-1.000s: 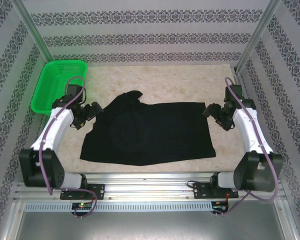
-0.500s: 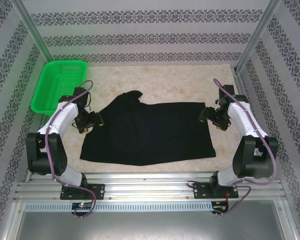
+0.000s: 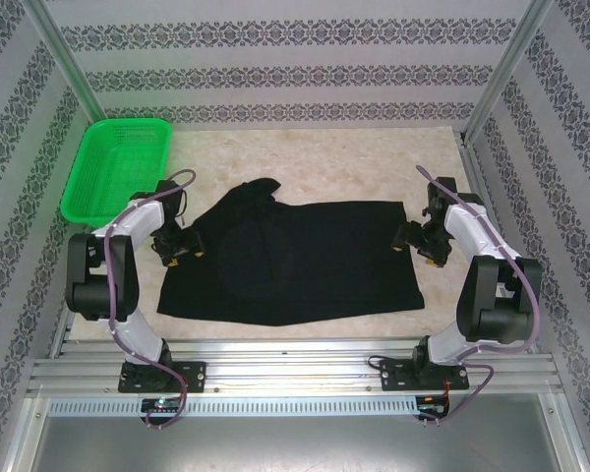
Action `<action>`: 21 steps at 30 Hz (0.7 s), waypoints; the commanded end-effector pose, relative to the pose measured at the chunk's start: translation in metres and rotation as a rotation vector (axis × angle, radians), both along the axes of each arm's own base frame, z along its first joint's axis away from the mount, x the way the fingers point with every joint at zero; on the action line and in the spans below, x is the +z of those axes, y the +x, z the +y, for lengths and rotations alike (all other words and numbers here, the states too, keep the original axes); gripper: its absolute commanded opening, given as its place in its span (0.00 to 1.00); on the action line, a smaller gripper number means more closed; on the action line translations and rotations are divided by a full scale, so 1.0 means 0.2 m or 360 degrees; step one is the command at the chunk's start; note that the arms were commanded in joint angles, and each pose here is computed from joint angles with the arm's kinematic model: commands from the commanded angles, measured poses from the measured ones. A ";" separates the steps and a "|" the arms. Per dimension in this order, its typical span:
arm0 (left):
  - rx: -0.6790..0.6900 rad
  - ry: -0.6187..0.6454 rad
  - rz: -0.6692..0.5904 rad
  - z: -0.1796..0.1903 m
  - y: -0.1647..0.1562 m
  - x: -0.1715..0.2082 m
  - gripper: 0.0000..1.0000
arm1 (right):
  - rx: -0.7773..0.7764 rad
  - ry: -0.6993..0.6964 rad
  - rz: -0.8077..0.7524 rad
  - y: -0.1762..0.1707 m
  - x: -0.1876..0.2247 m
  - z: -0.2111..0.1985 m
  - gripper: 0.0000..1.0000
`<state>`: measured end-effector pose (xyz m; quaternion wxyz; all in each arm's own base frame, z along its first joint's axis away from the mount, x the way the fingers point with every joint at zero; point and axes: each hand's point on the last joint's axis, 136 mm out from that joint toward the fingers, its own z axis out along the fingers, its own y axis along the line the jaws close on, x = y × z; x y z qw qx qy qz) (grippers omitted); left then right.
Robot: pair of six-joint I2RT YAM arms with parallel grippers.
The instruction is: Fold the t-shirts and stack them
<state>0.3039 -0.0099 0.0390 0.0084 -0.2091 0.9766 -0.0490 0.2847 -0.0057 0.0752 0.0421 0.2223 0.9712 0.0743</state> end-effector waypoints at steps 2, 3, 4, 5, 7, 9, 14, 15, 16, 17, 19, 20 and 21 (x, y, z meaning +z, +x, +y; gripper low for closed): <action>0.0011 -0.0033 -0.0053 -0.01 0.07 -0.05 0.53 | 0.0019 -0.0052 0.0021 -0.02 -0.04 -0.04 0.80; 0.0007 -0.0043 -0.0043 -0.01 0.07 -0.06 0.49 | 0.0016 -0.0049 0.0023 -0.02 -0.05 -0.05 0.80; 0.0002 -0.0061 -0.0036 -0.02 0.07 -0.08 0.45 | 0.0013 -0.0046 0.0025 -0.02 -0.05 -0.05 0.80; -0.0003 -0.0097 -0.0039 -0.04 0.08 -0.10 0.41 | 0.0013 -0.0039 0.0027 -0.02 -0.06 -0.04 0.80; -0.0011 -0.0149 -0.0035 -0.07 0.07 -0.11 0.31 | 0.0009 -0.0044 0.0031 -0.03 -0.07 -0.04 0.80; -0.0016 -0.0121 -0.0039 -0.05 0.06 -0.11 0.14 | 0.0017 -0.0038 0.0029 -0.03 -0.07 -0.04 0.80; 0.0027 -0.0089 -0.0088 0.02 0.05 -0.03 0.03 | 0.0021 -0.0001 0.0036 -0.06 -0.09 -0.03 0.78; 0.0037 -0.0090 -0.0107 0.02 0.04 -0.02 0.03 | 0.0020 0.0017 0.0033 -0.06 -0.10 -0.03 0.76; 0.0039 -0.0093 -0.0121 0.02 0.05 -0.01 0.03 | 0.0021 0.0033 0.0025 -0.05 -0.11 -0.02 0.75; 0.0036 -0.0102 -0.0133 0.02 0.05 0.00 0.03 | 0.0015 0.0050 0.0023 -0.04 -0.11 -0.02 0.74; 0.0038 -0.0107 -0.0139 0.01 0.04 0.01 0.03 | 0.0003 0.0083 0.0022 -0.01 -0.12 -0.01 0.69; 0.0043 -0.0117 -0.0149 0.01 0.04 0.01 0.02 | -0.0011 0.0104 0.0018 0.00 -0.13 0.00 0.67; 0.0049 -0.0128 -0.0162 0.00 0.04 0.02 0.02 | -0.0018 0.0135 0.0015 0.02 -0.13 0.02 0.65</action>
